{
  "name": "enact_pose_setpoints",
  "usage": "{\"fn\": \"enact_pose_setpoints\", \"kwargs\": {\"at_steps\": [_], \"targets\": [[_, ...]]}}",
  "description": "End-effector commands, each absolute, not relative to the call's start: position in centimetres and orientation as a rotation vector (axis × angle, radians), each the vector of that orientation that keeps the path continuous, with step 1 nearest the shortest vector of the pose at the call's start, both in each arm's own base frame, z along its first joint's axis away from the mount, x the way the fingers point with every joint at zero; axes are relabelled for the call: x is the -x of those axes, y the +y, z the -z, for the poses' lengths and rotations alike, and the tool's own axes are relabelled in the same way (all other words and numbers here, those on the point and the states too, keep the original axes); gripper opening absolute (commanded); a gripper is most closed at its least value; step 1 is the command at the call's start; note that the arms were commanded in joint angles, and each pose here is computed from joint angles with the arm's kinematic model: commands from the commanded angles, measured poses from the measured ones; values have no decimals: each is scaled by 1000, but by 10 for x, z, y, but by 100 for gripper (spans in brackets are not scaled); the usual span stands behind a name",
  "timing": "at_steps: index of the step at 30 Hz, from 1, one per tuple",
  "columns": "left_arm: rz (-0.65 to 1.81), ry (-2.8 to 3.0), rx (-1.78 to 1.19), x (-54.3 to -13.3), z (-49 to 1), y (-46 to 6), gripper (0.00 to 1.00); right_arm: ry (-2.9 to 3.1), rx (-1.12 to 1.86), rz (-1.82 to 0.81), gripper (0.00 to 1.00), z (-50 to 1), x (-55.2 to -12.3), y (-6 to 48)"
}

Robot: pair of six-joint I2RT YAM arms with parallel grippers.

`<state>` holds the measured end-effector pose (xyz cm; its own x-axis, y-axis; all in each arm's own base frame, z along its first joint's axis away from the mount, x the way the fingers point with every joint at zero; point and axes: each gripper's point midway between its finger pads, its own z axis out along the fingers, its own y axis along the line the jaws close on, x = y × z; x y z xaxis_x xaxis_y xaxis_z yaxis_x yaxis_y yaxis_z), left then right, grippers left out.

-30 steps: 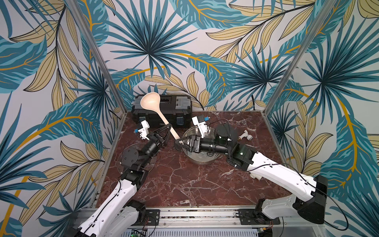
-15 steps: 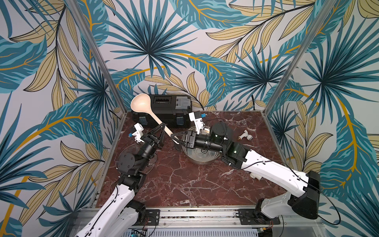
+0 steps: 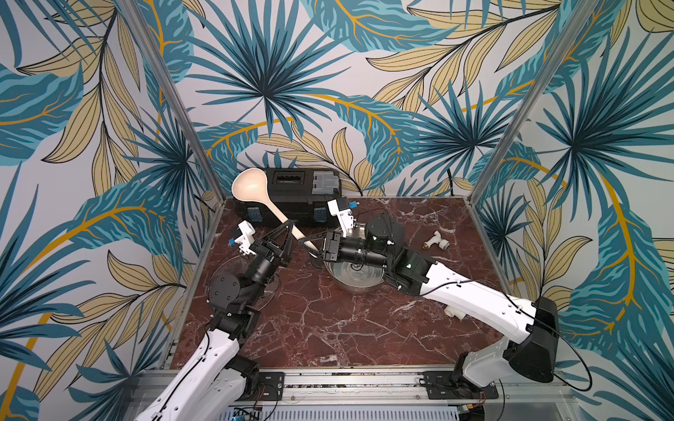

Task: Stir the soup with a spoon
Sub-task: Adjust the spoon.

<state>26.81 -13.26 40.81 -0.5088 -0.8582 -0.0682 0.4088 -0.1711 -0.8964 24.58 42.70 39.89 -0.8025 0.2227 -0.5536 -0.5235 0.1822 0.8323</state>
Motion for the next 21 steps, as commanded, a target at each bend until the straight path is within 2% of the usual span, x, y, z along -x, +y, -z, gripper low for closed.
{"fn": "enact_pose_setpoints", "kwargs": {"at_steps": [1, 10, 15, 17, 18, 19, 21], "targets": [[1808, 1170, 572, -263, -406, -131, 0, 1869, 300, -1707, 28, -409, -242, 429], [1812, 1170, 585, -263, -402, -131, 0, 1895, 295, -1722, 17, -403, -243, 434], [1811, 1182, 590, -263, -399, -131, 0, 1896, 288, -1700, 2, -403, -245, 433], [1799, 1207, 602, -264, -395, -132, 2, 1902, 294, -1661, 0, -406, -248, 431], [1787, 1230, 609, -264, -391, -133, 10, 1905, 292, -1627, 0, -408, -250, 428], [1774, 1253, 616, -264, -387, -133, 25, 1901, 291, -1589, 0, -412, -253, 424], [1731, 1324, 639, -262, -375, -134, 72, 1897, 294, -1468, 0, -422, -263, 412]]}}
